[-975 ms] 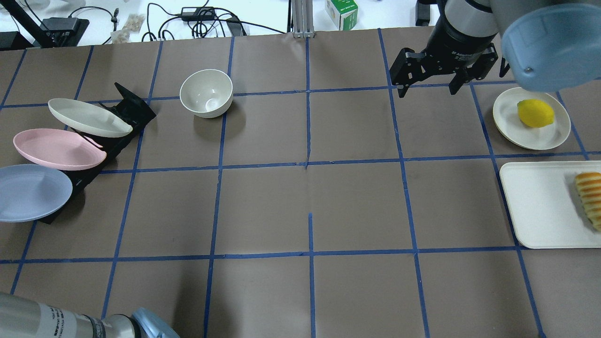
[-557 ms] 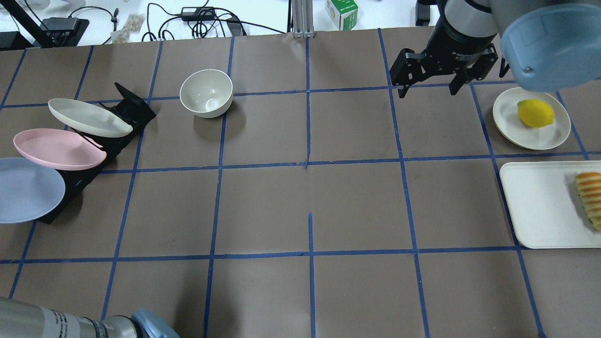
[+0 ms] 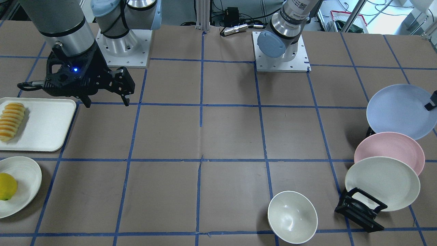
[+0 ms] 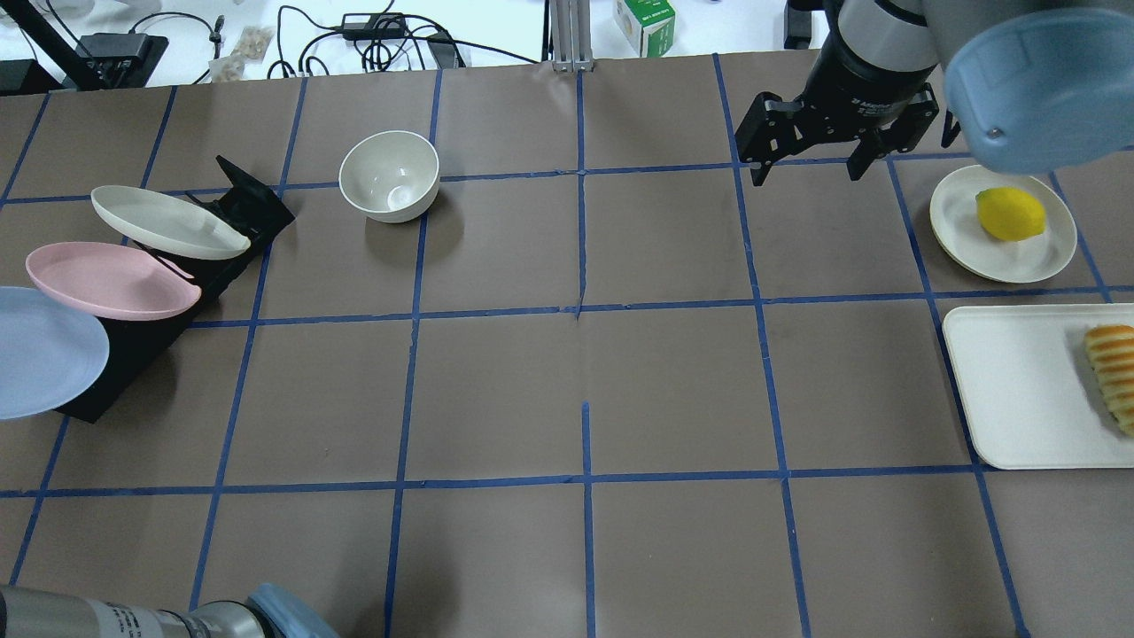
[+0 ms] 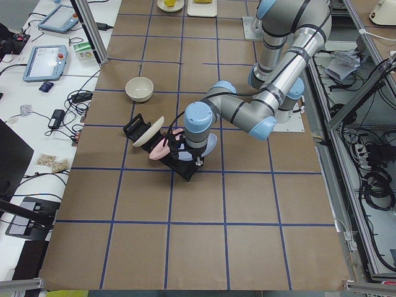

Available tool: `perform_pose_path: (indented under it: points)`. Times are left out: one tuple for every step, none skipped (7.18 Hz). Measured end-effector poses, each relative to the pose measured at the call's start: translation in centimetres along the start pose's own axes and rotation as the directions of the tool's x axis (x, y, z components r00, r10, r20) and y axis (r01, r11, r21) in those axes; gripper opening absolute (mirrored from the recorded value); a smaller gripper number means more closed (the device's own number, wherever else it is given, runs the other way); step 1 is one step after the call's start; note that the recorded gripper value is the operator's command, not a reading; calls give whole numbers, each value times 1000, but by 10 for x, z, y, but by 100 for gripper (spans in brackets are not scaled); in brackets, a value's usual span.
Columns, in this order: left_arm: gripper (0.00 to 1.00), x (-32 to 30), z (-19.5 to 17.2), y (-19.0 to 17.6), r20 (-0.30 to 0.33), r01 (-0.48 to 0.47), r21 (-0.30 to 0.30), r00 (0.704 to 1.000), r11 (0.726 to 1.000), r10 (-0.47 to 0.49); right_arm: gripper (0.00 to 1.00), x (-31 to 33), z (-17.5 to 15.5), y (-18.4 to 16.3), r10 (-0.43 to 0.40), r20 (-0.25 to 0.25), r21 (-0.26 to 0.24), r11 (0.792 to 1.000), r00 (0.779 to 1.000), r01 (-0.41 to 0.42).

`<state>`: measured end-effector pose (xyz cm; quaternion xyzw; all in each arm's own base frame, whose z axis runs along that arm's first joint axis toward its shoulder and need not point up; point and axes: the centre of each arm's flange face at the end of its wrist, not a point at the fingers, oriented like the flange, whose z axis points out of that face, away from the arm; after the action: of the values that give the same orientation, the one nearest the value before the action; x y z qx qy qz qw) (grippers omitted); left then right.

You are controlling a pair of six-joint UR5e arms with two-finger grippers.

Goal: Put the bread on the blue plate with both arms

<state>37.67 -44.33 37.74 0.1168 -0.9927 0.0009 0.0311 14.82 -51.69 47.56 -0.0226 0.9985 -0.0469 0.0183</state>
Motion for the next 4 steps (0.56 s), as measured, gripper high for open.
perform_pose_path:
  points:
    - [0, 13, -17, 10, -26, 4, -14, 1000, 1000, -4, 100, 1, 0, 0, -2, -1, 1, 1000, 1000, 2]
    - [0, 31, -26, 15, -55, 13, -24, 998, 1000, -15, 100, 1, 0, -1, -4, -2, 2, 1000, 1000, 4]
    - [0, 62, -30, 11, -74, 28, -32, 997, 999, -30, 100, 4, 0, -1, -1, -8, 1, 1000, 1000, 1]
    - [0, 105, -30, 1, -80, 43, -43, 996, 998, -46, 100, 15, 1, -3, 11, -15, -7, 1000, 1000, -11]
